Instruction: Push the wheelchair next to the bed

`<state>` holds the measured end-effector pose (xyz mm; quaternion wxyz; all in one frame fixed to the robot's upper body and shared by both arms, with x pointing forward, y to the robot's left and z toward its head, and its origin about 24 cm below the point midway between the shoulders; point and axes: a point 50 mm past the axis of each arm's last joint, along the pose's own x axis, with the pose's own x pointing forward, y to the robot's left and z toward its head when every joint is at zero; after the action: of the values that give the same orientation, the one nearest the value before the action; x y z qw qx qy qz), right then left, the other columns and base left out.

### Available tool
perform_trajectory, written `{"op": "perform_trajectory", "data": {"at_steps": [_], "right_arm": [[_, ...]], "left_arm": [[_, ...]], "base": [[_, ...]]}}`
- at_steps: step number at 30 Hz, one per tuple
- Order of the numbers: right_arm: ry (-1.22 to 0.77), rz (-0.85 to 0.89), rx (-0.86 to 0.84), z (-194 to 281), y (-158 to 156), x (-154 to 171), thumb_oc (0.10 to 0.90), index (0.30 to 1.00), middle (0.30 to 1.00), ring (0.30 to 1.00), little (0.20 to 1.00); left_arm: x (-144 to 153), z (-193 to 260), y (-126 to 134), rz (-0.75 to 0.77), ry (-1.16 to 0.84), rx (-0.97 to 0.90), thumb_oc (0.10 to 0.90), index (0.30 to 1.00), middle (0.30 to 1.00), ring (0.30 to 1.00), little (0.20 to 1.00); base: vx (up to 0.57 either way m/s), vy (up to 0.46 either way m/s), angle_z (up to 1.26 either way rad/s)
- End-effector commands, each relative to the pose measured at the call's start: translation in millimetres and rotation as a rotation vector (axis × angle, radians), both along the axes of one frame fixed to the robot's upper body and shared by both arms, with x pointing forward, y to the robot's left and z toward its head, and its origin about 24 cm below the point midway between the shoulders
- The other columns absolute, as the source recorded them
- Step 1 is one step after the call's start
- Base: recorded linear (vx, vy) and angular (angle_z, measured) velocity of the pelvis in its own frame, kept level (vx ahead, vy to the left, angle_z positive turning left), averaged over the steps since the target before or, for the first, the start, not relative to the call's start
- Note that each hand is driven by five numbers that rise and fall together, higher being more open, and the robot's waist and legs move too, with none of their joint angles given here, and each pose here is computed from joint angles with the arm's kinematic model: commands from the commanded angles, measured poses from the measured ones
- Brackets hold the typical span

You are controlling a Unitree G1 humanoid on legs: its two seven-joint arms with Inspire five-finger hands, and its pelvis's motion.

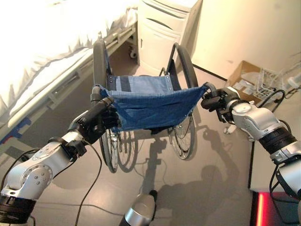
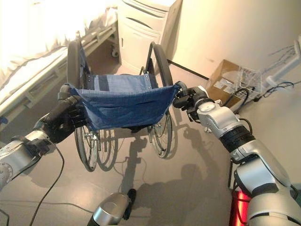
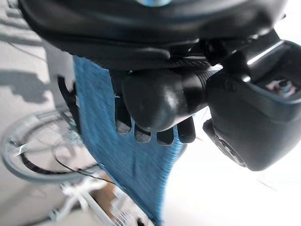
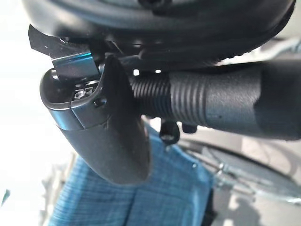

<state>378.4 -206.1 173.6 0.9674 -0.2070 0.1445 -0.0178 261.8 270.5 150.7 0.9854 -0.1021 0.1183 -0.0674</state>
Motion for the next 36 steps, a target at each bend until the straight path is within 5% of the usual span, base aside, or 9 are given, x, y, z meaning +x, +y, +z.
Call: {"op": "perform_trajectory", "data": {"at_steps": [1, 15, 36], "right_arm": [[-0.244, 0.405, 0.084, 57.2, 56.0, -10.9, 0.400, 0.300, 0.300, 0.300, 0.300], [-0.229, 0.362, 0.068, 76.1, 25.8, -25.8, 0.400, 0.300, 0.300, 0.300, 0.300], [-0.272, 0.302, 0.155, 66.9, 36.6, -28.8, 0.400, 0.300, 0.300, 0.300, 0.300]], "left_arm": [[15.7, 87.4, 21.9, 0.140, -0.413, -0.091, 0.400, 0.300, 0.300, 0.300, 0.300], [7.9, 62.4, 0.7, 0.091, -0.380, -0.100, 0.400, 0.300, 0.300, 0.300, 0.300], [22.3, 71.5, 5.2, 0.145, -0.379, -0.082, 0.400, 0.300, 0.300, 0.300, 0.300]], "base": [[0.18, -0.238, 0.58], [0.27, -0.228, 0.73], [0.11, 0.095, 0.01]]}}
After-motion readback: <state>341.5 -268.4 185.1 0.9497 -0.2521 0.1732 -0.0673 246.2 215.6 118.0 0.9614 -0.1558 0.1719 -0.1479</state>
